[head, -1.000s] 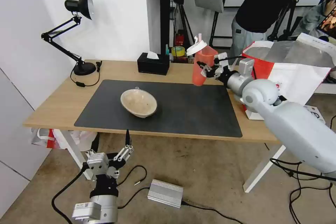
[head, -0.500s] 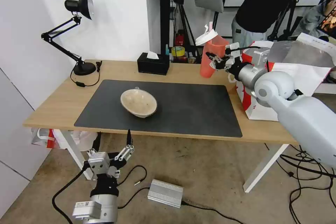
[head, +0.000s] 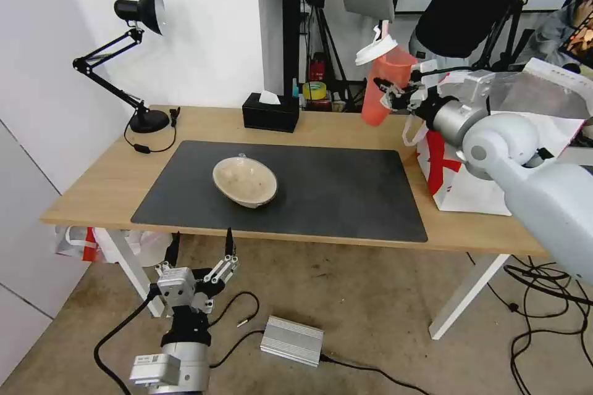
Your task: Pick up the trash from the table and place it into the takeout bag.
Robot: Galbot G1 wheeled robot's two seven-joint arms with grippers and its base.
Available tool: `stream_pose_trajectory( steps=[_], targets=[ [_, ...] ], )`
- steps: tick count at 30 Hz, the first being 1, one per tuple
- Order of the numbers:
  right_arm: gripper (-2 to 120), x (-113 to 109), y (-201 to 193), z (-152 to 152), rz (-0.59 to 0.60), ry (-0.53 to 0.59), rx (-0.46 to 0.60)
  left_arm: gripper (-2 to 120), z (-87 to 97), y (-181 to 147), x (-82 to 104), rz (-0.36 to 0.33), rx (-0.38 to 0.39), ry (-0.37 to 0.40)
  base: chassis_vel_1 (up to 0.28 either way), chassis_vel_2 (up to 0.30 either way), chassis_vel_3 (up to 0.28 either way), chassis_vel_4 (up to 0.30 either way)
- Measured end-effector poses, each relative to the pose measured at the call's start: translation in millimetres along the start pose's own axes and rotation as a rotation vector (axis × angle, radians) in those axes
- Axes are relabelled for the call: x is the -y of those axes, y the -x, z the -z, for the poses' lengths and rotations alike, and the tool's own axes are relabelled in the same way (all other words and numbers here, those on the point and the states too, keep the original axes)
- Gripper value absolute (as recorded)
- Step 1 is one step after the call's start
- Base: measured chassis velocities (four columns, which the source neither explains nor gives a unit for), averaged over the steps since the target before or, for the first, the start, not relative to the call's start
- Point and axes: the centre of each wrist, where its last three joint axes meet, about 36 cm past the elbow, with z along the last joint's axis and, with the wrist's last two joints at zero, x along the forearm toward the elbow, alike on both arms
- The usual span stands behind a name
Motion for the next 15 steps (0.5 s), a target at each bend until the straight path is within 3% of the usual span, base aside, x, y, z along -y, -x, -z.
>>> stream_pose_trajectory(
  steps=[15],
  targets=[
    [4, 16, -11, 11, -0.038, -0.002, 0.012, 100, -1.0, -2, -0.4, 0.001, -0.007, -0.002, 0.0, 0.0, 0.0, 0.0]
  ],
)
